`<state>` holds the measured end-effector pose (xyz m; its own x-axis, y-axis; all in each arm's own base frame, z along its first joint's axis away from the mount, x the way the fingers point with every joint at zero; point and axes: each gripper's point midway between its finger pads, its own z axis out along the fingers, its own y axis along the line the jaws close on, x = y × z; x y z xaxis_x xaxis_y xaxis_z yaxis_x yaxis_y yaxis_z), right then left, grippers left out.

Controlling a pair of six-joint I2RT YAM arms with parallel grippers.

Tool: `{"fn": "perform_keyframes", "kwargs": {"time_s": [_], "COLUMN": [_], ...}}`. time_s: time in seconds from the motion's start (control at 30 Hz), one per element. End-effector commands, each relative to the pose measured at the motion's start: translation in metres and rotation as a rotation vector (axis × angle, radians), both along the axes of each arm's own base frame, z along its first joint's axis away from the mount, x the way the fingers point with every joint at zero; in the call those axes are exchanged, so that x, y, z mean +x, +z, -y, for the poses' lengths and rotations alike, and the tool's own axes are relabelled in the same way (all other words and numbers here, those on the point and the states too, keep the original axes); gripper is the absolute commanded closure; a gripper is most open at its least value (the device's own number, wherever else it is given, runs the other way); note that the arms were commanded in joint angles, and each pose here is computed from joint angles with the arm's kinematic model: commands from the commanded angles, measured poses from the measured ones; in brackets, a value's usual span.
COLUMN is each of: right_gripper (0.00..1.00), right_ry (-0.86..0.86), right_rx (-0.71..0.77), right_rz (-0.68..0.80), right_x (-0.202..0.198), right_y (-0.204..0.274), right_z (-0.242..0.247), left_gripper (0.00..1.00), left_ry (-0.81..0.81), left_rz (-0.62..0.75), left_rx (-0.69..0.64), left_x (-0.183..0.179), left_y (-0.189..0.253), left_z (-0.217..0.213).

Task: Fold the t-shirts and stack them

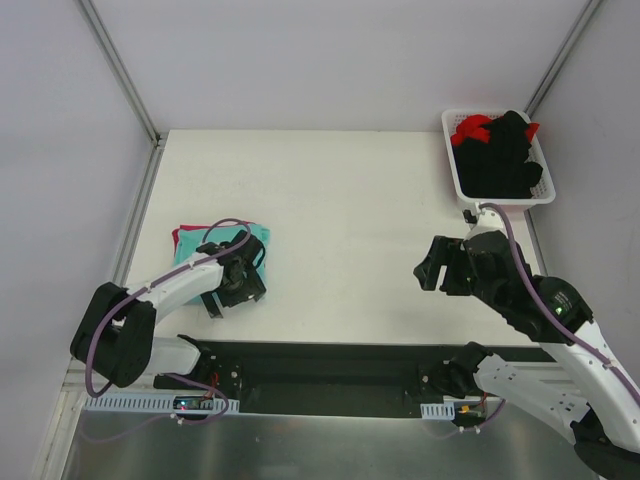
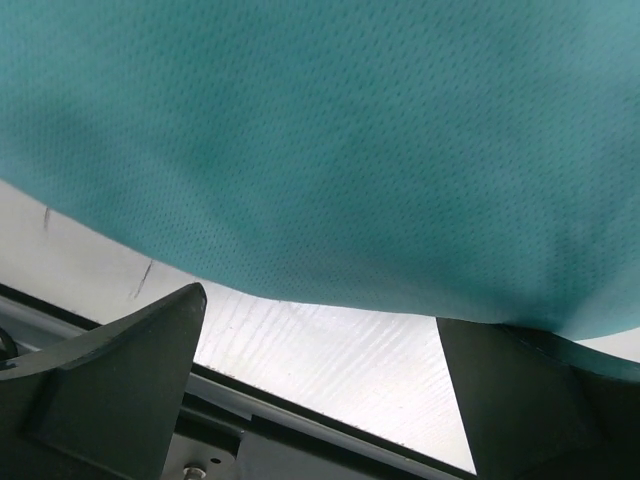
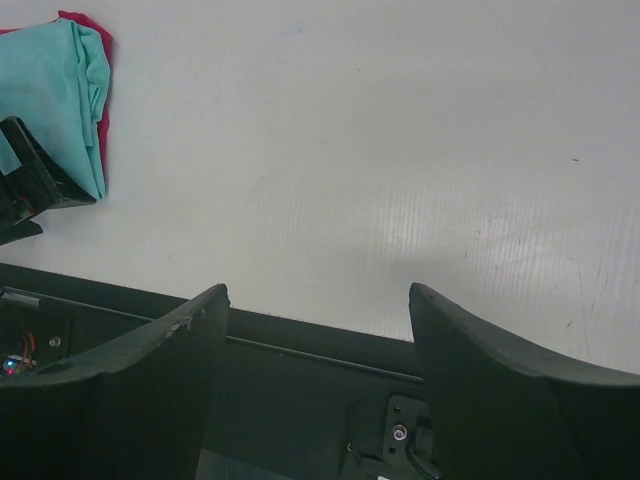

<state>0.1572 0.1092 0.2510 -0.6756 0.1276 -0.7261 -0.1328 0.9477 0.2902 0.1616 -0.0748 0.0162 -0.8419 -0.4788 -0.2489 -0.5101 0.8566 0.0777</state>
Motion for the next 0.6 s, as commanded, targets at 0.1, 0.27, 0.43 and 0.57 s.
{"fn": "perform_keyframes", "kwargs": {"time_s": [0.1,0.27,0.43,0.57], "right_gripper": [0.24,0.24,0.24,0.23], "right_ry": [-0.007,-0.012,-0.014,-0.011], "right_rx": [-0.026,-0.042,-0.057,-0.061], "right_rz": [-0.004,-0.012,-0.022,-0.033], "right_x": [-0.002,-0.002,-0.001,0.000], "right_y": [-0.004,-0.008,-0.011,-0.015], "right_z": [0.006,0.007,0.008,0.006], "left_gripper": [0.01,0.01,0.01,0.01], "left_ry": [-0.033,-0.034,-0.040,-0.036], "left_rz": [0.021,0.030,0.052,0.066], "left_rx": [-0.038,-0.041,-0.031,-0.030], "left_x": [0.016,0.030,0.042,0.053], "left_y": [-0.008,-0.009,-0.003,0.001], "left_z": [-0.001,-0.008,-0.013,-0.020]}}
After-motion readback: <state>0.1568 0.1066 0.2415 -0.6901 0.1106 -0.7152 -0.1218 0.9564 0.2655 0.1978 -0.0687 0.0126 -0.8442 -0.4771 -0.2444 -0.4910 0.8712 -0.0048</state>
